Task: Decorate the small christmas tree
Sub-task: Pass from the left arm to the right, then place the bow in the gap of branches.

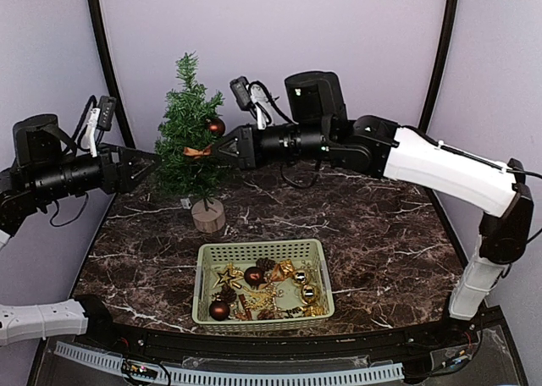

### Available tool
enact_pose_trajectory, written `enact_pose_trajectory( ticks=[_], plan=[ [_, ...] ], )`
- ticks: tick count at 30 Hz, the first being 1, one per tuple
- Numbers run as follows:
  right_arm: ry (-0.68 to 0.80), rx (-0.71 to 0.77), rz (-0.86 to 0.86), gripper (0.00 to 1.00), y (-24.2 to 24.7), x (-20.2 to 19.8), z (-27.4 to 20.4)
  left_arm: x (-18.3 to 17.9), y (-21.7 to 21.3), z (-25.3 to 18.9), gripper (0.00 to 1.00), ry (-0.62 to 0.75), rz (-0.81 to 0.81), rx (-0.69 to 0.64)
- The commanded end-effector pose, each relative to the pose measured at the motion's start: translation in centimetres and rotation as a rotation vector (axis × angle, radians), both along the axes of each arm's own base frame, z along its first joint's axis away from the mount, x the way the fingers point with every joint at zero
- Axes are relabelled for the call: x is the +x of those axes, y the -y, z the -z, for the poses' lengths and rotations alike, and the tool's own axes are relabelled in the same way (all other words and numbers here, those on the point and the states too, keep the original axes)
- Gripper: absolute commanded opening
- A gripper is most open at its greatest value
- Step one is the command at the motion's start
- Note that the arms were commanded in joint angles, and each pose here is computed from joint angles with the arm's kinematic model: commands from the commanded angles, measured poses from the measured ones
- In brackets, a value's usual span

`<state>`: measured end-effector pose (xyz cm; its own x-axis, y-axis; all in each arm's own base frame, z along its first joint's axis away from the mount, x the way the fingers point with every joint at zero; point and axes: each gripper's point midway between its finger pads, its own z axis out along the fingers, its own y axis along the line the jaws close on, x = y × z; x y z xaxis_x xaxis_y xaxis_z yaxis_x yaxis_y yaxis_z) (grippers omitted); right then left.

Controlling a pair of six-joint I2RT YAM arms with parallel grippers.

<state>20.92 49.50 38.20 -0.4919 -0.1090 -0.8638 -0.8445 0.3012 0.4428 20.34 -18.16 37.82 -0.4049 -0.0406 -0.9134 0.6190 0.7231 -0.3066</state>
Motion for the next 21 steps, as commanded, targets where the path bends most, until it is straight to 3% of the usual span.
enact_pose_trajectory(
  ticks=[1,3,7,11,21],
  plan=[
    [0.098,0.005,0.099,0.0,-1.7,3.9,-2.2,3.4,-5.4,0.4,0.91,-0.003,-0.311,0.036],
    [0.116,0.014,0.105,0.0,-3.0,5.0,-2.8,4.0,-5.7,-0.5,0.92,0.031,-0.326,-0.007],
    [0.117,0.011,0.099,0.0,-4.5,6.9,-2.6,5.7,-3.7,-0.5,0.76,0.022,-0.26,-0.062],
    [0.102,0.018,0.066,0.0,-5.5,7.8,-1.5,6.6,-2.5,0.1,0.66,0.005,-0.223,-0.094],
    [0.085,0.016,0.119,0.0,-6.1,10.8,0.7,8.8,-1.9,1.9,0.56,-0.023,-0.229,-0.078]
  ],
)
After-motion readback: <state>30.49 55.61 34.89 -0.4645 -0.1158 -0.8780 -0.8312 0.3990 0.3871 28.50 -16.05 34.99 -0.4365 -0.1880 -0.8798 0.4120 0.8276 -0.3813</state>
